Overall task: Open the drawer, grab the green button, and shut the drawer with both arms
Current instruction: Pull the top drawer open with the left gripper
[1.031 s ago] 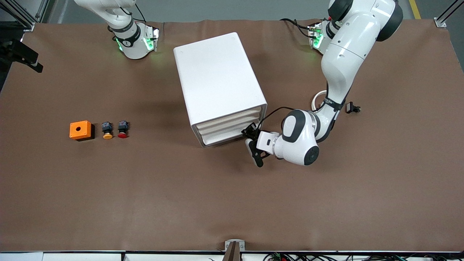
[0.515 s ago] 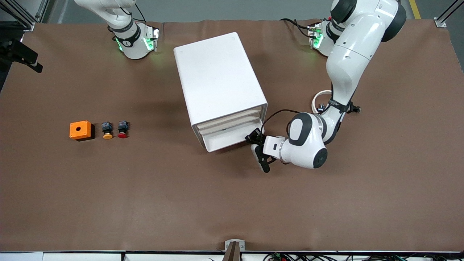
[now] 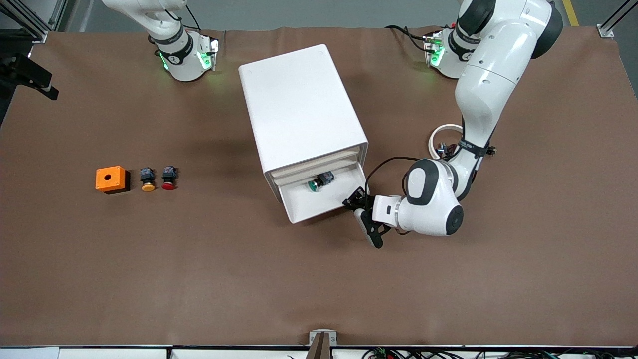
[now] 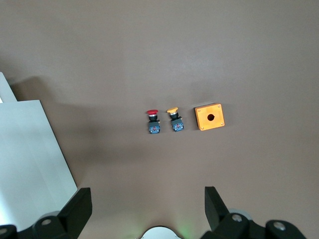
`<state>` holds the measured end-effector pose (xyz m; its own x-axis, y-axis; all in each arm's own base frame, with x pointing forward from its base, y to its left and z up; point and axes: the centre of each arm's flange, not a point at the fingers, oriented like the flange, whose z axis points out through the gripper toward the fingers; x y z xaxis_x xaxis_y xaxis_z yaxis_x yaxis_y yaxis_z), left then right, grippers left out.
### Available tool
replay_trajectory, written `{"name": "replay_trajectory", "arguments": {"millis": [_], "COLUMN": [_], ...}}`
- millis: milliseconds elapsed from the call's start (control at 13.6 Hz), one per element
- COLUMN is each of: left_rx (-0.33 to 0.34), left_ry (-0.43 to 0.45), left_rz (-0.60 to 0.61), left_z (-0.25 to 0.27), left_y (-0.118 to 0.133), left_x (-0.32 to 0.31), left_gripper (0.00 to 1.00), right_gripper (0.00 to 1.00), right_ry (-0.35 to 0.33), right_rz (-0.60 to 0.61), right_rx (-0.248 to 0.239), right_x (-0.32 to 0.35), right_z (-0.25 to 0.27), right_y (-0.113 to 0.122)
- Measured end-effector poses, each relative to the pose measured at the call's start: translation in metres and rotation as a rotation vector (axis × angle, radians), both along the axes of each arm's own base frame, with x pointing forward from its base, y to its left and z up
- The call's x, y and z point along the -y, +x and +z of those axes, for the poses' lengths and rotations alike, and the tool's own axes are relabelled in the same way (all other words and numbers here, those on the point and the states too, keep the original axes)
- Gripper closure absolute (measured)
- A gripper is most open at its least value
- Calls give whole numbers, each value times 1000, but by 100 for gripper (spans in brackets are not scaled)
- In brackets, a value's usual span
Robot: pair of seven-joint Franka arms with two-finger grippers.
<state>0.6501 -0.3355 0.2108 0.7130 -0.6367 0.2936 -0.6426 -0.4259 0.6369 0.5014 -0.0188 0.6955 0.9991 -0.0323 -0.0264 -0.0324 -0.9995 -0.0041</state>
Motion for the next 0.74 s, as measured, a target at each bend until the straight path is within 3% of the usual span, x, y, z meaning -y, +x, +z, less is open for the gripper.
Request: {"name": "replay_trajectory", "arguments": {"millis": [736], "left_rx": [143], "left_ry": [17], "left_rz": [144], "left_z": [12], "left_y": [36], "left_x": [-35], "left_gripper": [87], "right_gripper": [0], "right_ry": [0], "right_rz": [-3], "right_rx": [3], "right_x": [1], "right_z": [0], "right_y": [1]}}
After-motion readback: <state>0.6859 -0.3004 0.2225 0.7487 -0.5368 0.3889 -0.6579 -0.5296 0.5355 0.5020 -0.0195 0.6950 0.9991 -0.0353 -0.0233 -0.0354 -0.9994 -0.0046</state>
